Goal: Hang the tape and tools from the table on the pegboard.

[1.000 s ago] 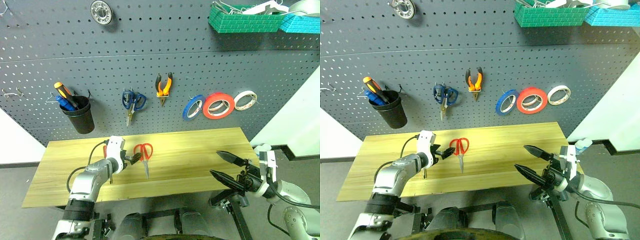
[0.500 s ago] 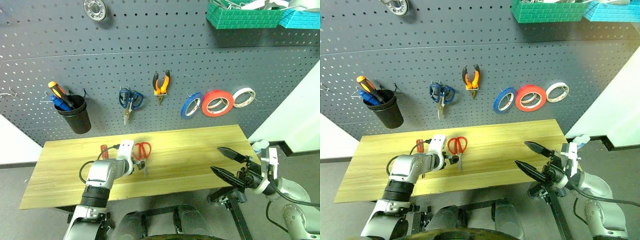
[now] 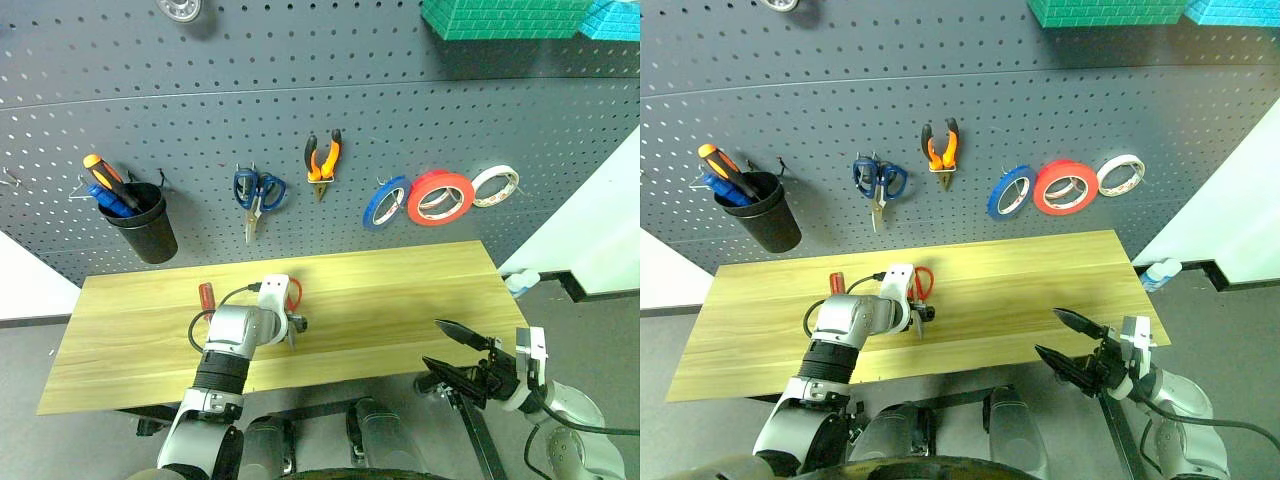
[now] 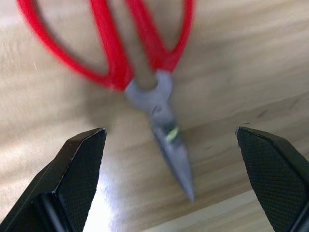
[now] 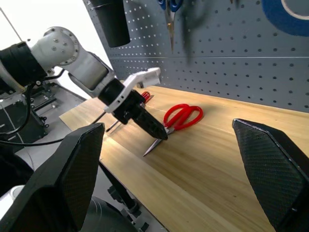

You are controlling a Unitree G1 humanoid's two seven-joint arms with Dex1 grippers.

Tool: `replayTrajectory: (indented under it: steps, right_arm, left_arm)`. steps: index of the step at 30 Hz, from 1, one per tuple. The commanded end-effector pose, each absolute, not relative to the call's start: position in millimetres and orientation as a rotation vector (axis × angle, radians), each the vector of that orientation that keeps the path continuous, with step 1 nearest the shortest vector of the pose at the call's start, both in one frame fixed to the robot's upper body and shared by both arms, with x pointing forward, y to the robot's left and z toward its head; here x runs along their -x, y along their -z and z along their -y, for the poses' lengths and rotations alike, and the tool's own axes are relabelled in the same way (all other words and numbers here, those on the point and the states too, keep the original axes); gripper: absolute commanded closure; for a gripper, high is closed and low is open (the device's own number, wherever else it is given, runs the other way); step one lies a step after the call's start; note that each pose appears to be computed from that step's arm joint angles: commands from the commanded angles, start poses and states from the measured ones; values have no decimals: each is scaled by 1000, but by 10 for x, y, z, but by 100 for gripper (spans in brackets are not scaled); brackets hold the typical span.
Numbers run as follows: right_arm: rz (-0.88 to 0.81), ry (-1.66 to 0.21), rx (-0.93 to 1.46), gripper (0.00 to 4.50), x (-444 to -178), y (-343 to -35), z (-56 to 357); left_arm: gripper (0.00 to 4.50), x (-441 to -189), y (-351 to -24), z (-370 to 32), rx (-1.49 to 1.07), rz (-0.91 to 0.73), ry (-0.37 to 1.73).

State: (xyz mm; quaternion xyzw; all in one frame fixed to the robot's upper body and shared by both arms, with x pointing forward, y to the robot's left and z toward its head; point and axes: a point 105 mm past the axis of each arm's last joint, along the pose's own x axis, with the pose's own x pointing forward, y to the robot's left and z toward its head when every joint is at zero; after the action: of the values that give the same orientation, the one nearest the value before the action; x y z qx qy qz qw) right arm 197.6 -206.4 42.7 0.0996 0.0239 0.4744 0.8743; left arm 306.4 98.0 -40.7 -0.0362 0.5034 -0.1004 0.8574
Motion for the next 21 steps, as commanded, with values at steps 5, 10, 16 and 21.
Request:
replayTrajectory:
  steps: [5,10,16,21]
  right_arm:
    - [26,-1000,-230,5,-1968,-541,2191]
    - [60,-1004,-209,5,-1958,-536,2223]
    - [98,-1026,-168,5,-2050,-704,2081]
    - [98,-1024,-164,5,-1949,-681,1984]
  left_arm:
    - [0,-3138,371,-998,19,-1053,186]
    - [0,-3152,374,-993,7,-1052,187]
    - [0,-3137,400,-982,-1,-1074,195]
    - [0,-3123,428,-987,11,-1099,191]
